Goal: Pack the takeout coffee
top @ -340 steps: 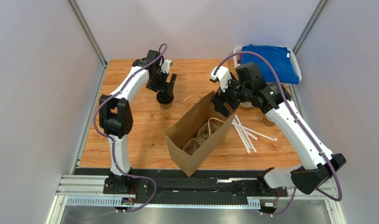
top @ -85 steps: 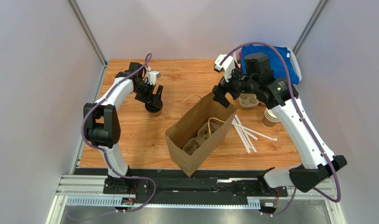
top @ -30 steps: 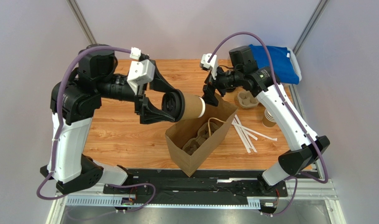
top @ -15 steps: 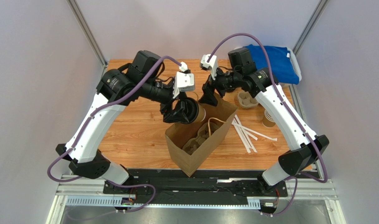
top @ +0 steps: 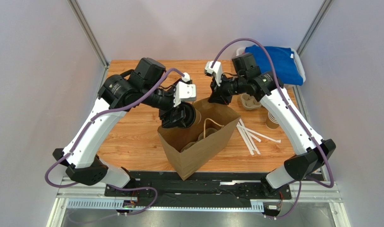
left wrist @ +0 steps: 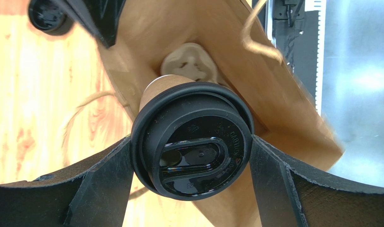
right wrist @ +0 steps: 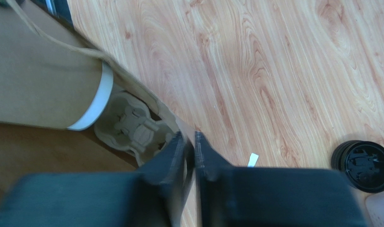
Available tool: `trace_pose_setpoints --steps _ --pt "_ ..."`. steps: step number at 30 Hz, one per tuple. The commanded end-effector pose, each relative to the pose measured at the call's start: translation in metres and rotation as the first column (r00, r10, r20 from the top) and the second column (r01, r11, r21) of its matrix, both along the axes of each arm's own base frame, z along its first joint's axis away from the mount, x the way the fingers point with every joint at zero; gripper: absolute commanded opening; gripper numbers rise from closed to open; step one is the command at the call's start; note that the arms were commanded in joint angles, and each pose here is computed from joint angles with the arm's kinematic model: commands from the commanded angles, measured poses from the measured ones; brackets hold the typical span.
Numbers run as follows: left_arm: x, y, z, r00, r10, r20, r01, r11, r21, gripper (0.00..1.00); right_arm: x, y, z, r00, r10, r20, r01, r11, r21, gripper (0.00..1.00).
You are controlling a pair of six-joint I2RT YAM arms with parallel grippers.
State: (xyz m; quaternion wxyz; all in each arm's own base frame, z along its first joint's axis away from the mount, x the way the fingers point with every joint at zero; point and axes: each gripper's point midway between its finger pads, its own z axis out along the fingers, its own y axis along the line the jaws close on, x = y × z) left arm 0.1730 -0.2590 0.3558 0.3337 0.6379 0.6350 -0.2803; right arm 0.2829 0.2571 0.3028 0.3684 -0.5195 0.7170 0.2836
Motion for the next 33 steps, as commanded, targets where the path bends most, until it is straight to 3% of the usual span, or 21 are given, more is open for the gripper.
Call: trace_pose_setpoints --steps 1,7,10,11,14,17,19,24,29,33 --pt "0.000 0.009 0.003 0.997 -0.012 0.078 0.011 1.000 0.015 0.22 -0.025 -0.012 0.012 0.999 -0.015 -0.035 0.015 1.000 0.003 0.01" --pt "0.005 0.014 -0.006 0.996 0.016 0.092 -0.020 0.999 0.046 0.20 -0.065 -0.021 0.015 0.991 0.008 -0.132 -0.003 0.999 0.035 0.01" --pt "0.000 0.014 -0.009 0.997 0.002 0.074 -0.005 0.999 0.039 0.19 -0.087 -0.022 0.018 0.981 0.056 -0.185 -0.045 0.997 0.062 0.10" --pt "-0.001 0.015 -0.010 0.997 0.001 0.072 -0.003 0.999 0.039 0.19 -0.090 -0.022 0.020 0.980 0.064 -0.190 -0.051 0.996 0.068 0.25" --pt "-0.005 0.013 -0.013 0.998 -0.014 0.055 0.012 0.999 0.032 0.19 -0.074 -0.017 0.030 0.990 0.036 -0.138 -0.024 0.996 0.087 0.51" --pt "-0.006 0.012 -0.018 0.999 -0.012 0.043 0.011 1.000 0.027 0.18 -0.050 -0.010 0.046 0.998 -0.003 -0.059 0.009 0.994 0.106 0.71" --pt "-0.006 0.012 -0.023 1.000 0.005 0.027 -0.006 1.000 0.028 0.18 -0.040 -0.008 0.054 0.999 -0.026 -0.030 0.029 0.993 0.116 0.75" --pt "-0.001 0.010 -0.028 0.998 0.067 0.000 -0.067 0.998 0.004 0.17 -0.057 0.005 0.082 0.997 0.040 -0.070 -0.022 0.972 0.234 0.72" --pt "0.011 0.010 -0.033 0.985 0.169 -0.043 -0.170 0.985 -0.020 0.17 -0.089 0.009 0.094 0.990 0.130 -0.054 -0.105 0.940 0.325 0.51" --pt "0.018 0.008 -0.036 0.975 0.213 -0.069 -0.216 0.976 -0.032 0.17 -0.109 0.013 0.095 0.981 0.190 -0.047 -0.160 0.915 0.370 0.47"
